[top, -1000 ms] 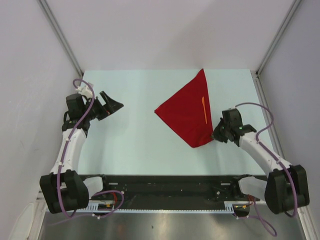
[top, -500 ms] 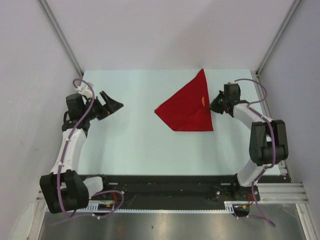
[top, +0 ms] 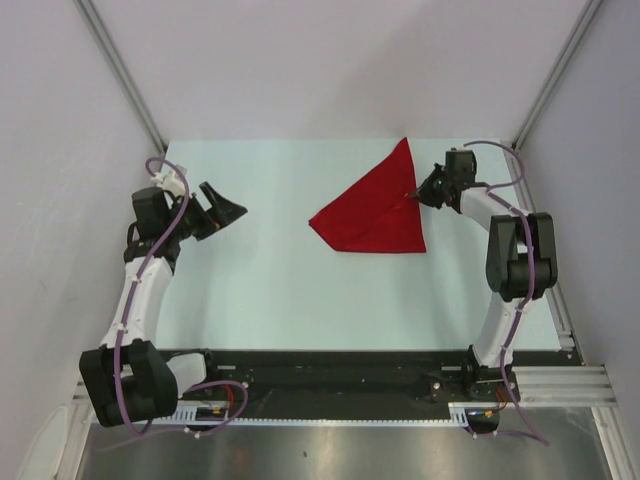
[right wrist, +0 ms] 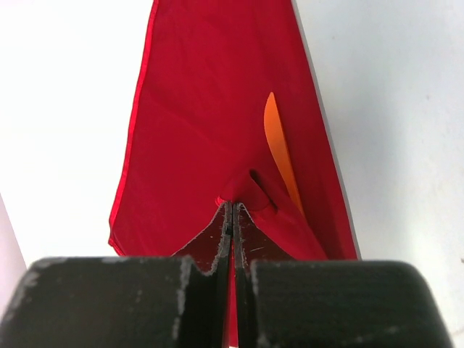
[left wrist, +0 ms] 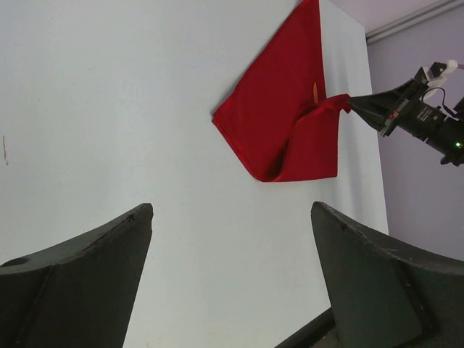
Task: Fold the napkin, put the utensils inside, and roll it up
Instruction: Fold the napkin
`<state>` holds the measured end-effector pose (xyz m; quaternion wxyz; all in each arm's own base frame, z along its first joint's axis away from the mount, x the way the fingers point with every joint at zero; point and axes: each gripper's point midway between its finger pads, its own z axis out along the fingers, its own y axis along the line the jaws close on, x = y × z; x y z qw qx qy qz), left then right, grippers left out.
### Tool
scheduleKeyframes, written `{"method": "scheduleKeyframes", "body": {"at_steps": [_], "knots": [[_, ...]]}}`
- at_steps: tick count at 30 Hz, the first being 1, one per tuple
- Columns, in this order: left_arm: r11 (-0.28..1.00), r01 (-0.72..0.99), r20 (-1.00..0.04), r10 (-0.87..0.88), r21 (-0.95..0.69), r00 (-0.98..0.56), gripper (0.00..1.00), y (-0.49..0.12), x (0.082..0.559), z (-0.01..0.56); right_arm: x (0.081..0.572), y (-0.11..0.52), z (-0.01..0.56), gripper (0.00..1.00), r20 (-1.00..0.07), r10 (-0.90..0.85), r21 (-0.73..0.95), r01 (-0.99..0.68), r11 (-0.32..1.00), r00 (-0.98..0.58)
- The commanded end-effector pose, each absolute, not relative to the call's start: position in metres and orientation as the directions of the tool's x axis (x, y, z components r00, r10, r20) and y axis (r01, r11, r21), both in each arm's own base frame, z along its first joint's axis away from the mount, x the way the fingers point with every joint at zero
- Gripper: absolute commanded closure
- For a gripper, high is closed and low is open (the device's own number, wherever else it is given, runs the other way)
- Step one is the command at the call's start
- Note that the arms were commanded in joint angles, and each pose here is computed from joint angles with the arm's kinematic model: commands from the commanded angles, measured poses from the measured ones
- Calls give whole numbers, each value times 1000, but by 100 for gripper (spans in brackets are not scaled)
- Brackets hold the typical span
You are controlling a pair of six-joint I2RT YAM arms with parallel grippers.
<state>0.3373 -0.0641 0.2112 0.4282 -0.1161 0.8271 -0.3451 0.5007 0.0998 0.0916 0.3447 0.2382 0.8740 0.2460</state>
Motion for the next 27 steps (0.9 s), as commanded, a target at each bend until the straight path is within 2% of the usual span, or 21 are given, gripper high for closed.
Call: {"method": "scheduleKeyframes", "body": {"at_steps": [1, 26, 27], "knots": [[723, 137, -635, -479, -677, -607, 5, -70, 338, 216, 522, 100, 102, 100, -516, 577, 615, 194, 764, -633], [721, 140, -634, -479, -678, -607, 5, -70, 338, 216, 554, 96, 75, 100, -483, 601, 639, 213, 739, -637], [721, 139, -633, -479, -679, -608, 5, -70, 338, 215, 555, 95, 77, 98, -484, 603, 644, 208, 736, -635]]}}
